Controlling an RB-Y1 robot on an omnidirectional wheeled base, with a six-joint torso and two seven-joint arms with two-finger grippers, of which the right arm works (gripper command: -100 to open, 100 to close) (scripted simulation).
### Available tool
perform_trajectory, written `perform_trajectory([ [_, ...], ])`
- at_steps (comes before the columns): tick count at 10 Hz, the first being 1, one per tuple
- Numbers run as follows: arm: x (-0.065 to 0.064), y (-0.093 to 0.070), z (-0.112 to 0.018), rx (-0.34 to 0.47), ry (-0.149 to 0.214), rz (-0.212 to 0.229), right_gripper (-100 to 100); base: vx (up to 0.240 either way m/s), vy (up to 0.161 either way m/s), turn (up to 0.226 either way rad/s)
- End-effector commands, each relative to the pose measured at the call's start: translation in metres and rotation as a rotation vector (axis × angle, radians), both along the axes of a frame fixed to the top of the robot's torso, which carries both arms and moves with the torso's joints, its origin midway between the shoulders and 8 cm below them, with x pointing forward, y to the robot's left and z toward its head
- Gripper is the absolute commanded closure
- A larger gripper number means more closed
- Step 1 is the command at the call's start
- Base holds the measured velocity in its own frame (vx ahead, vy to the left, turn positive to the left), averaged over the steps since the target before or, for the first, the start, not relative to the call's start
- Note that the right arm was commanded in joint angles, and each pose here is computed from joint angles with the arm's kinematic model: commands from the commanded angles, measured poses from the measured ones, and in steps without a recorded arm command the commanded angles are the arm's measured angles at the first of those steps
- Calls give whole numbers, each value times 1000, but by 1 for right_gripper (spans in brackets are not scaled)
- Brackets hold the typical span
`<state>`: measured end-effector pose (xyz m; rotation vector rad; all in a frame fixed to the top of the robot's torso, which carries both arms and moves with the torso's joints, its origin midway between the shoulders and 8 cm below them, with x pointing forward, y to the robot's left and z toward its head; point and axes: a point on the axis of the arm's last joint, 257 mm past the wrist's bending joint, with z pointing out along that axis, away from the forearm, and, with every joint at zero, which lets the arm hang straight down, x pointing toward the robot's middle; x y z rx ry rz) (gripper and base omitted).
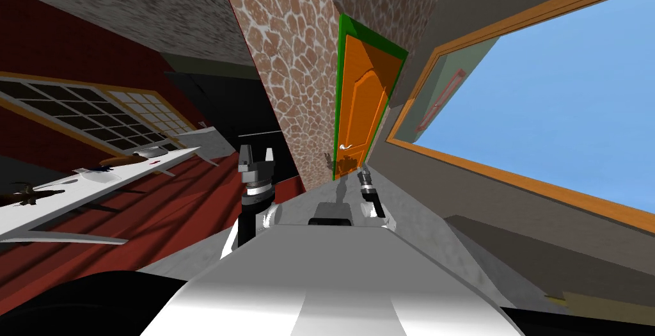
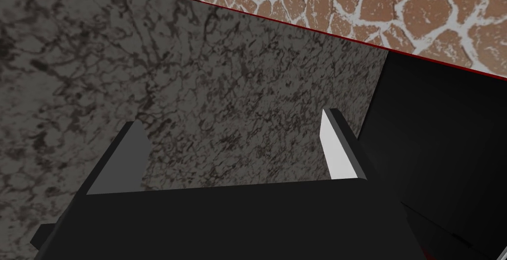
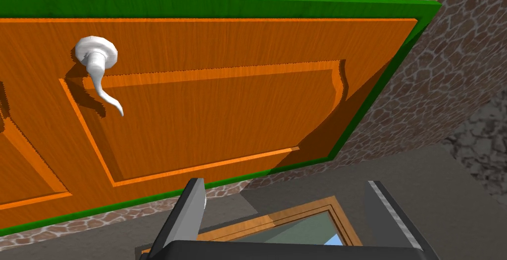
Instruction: Pull the door open
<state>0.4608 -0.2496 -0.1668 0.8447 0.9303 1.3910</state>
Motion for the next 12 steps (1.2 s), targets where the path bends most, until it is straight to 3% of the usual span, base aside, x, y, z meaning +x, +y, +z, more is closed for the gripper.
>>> perform_trajectory([
  [1,6,1,-11,0,19,13,-100,84,-70,85],
  [12,33,4,-80,-18,155,75,-100,81,-69,91],
])
